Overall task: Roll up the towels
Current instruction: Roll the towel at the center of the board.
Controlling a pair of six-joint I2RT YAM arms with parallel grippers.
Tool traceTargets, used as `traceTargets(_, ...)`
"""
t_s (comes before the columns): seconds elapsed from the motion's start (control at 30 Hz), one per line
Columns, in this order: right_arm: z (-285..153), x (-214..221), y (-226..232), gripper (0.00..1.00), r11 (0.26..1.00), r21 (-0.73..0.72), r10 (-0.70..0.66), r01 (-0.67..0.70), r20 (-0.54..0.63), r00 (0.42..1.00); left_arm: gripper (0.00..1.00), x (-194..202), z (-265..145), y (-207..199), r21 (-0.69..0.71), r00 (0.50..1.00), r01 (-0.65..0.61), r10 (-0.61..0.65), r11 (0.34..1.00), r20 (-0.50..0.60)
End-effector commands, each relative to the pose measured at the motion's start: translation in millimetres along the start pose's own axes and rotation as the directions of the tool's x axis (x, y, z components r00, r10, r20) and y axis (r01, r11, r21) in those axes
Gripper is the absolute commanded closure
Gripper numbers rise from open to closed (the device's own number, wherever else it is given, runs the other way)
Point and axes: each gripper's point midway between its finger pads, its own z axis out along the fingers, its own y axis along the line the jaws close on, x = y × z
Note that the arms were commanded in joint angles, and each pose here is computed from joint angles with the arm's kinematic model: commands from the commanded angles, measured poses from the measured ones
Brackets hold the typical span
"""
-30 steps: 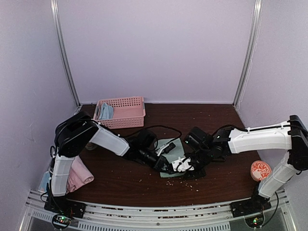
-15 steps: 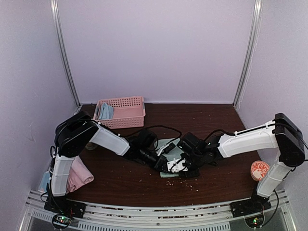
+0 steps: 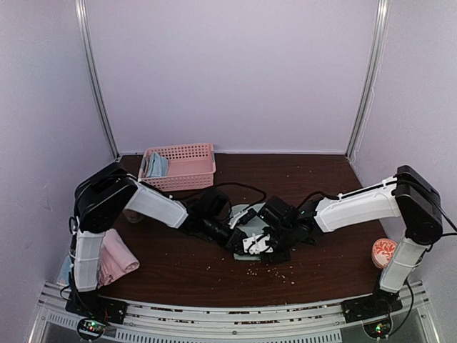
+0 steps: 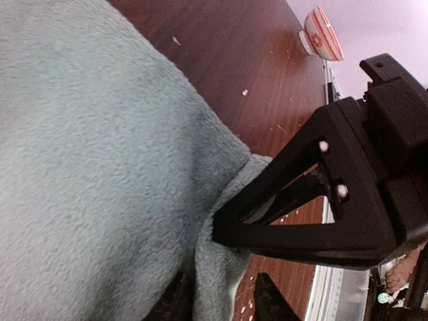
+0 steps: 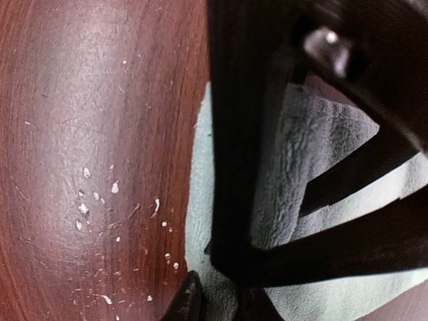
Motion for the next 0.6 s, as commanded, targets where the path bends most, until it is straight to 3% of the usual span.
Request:
traceTargets(0.0,18,32,41,0.86,0.967,-0.242,0.059,-0.081,-0.098,0.993,0.64,-3,-42,33,-0.189,0.997,0.031,-0.018,0.981,0.073)
traceTargets(0.27,2,18,60,0.91,0.862,-0.484,0.14,-0.149,-0.056,0.989,0.58,-4,-103,21,-0.332,0.967,-0.042,0.123,0.942,0.225)
traceTargets(0.4,-12,5,60,0.92,0.758,-0.619,0.232,-0.206,-0.038,0.972,0.59,-1,-130,-2,-0.405,0.912,-0.151,0.285,0.902,0.295)
traceTargets(0.5,-21,2,57,0.93,0.647,-0.713,0.313,-0.269,-0.073,0.947,0.56,-1,-141,-27,-0.583,0.811,-0.303,0.525,0.754,0.258)
traceTargets(0.57,-23,3,53,0.93,0.555,-0.769,0.364,-0.318,-0.119,0.924,0.53,10,-126,-48,-0.635,0.747,-0.42,0.644,0.649,0.164)
